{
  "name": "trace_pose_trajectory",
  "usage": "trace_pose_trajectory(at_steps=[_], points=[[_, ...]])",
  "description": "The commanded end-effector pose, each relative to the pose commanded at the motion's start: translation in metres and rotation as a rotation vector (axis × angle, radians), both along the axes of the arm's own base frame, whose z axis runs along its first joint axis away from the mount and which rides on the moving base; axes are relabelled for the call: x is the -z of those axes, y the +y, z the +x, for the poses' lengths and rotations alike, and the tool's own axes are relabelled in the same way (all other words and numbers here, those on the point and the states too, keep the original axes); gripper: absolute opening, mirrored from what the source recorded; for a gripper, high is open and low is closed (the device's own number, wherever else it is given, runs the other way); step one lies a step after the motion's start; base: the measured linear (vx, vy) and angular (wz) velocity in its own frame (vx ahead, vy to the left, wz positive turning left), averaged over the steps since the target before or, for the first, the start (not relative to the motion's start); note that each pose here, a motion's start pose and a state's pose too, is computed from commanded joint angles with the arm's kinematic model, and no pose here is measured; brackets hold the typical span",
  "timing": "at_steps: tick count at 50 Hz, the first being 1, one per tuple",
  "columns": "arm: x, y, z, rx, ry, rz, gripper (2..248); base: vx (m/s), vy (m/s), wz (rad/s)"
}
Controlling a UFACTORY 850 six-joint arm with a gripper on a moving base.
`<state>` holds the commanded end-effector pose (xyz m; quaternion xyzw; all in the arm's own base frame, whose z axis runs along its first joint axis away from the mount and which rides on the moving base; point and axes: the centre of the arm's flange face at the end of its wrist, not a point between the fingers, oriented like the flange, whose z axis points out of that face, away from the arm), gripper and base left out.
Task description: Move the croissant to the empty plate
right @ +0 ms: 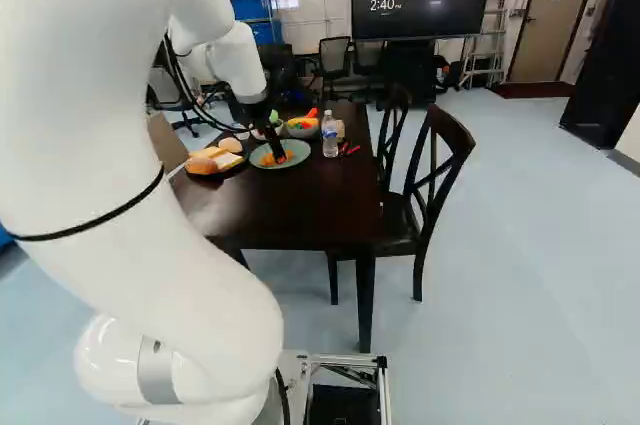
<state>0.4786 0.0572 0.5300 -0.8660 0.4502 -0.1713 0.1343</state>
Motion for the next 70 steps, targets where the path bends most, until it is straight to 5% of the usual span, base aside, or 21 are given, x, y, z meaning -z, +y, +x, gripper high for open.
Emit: trace_pose_trajectory(at_steps=[32, 70], points=[[0.002, -0.029, -0.063, 0.052, -0.002, 0.0, 247, 0.0, 0.0, 0.0], [0.012, -0.031, -0.067, 0.015, -0.041, -0.021, 247, 0.0, 0.0, 0.0]])
